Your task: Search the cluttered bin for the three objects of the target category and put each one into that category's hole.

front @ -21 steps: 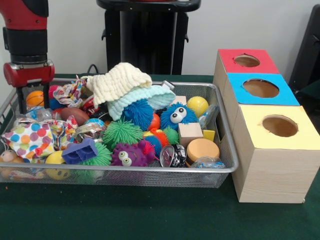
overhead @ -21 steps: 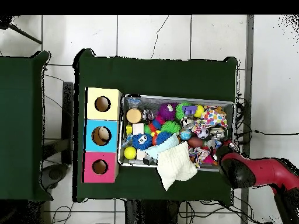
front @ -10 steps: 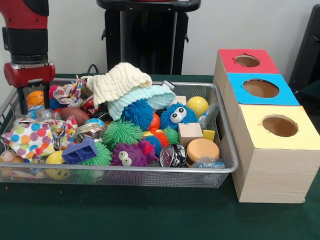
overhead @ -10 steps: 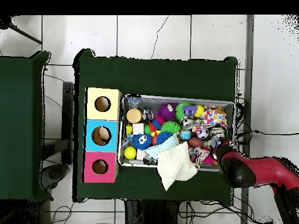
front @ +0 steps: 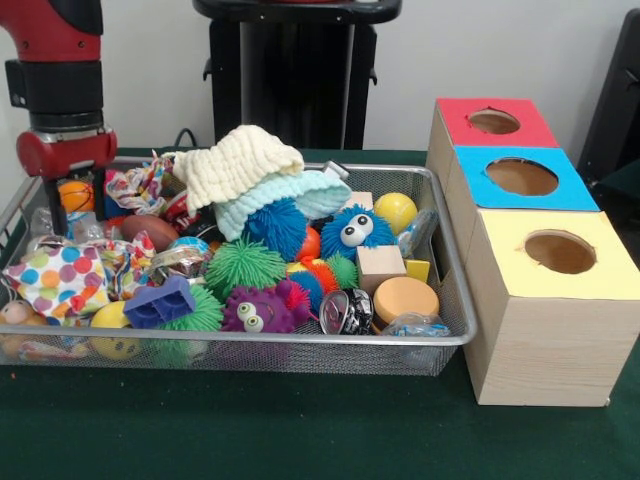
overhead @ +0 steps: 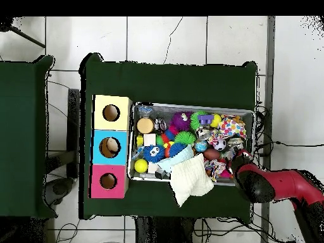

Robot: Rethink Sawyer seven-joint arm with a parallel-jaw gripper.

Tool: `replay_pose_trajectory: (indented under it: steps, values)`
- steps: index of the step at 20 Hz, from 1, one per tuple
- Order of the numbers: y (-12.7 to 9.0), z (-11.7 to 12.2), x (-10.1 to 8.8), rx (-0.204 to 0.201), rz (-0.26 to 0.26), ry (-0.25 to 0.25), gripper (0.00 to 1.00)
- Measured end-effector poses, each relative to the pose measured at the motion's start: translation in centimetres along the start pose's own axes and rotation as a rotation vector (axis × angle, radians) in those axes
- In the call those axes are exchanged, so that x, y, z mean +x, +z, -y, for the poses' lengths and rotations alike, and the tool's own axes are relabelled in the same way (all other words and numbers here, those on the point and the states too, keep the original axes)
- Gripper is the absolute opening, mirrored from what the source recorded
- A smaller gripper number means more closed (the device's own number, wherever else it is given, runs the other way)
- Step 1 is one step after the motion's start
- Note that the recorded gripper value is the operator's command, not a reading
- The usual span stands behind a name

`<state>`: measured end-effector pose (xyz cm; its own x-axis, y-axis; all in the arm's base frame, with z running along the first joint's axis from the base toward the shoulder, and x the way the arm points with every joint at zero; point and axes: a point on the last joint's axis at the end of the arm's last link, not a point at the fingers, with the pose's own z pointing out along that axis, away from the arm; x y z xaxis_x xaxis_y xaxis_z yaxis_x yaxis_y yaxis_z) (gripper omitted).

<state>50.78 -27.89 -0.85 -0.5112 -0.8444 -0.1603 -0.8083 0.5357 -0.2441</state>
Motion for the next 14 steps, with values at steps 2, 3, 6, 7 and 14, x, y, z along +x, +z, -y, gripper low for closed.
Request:
replay_pose_trajectory:
  steps: [2, 3, 6, 7, 14]
  values:
    - [0.1, -0.3, -0.3, -0.004, 0.001, -0.029, 1.00]
    - [0.1, -0.4, -0.4, -0.004, 0.001, -0.035, 1.00]
    - [0.5, -0.8, -1.3, -0.001, -0.003, -0.083, 1.00]
    - [0.6, -0.8, -1.5, 0.000, -0.003, -0.094, 1.00]
    - [1.4, -1.6, -2.5, -0.002, -0.001, -0.146, 1.00]
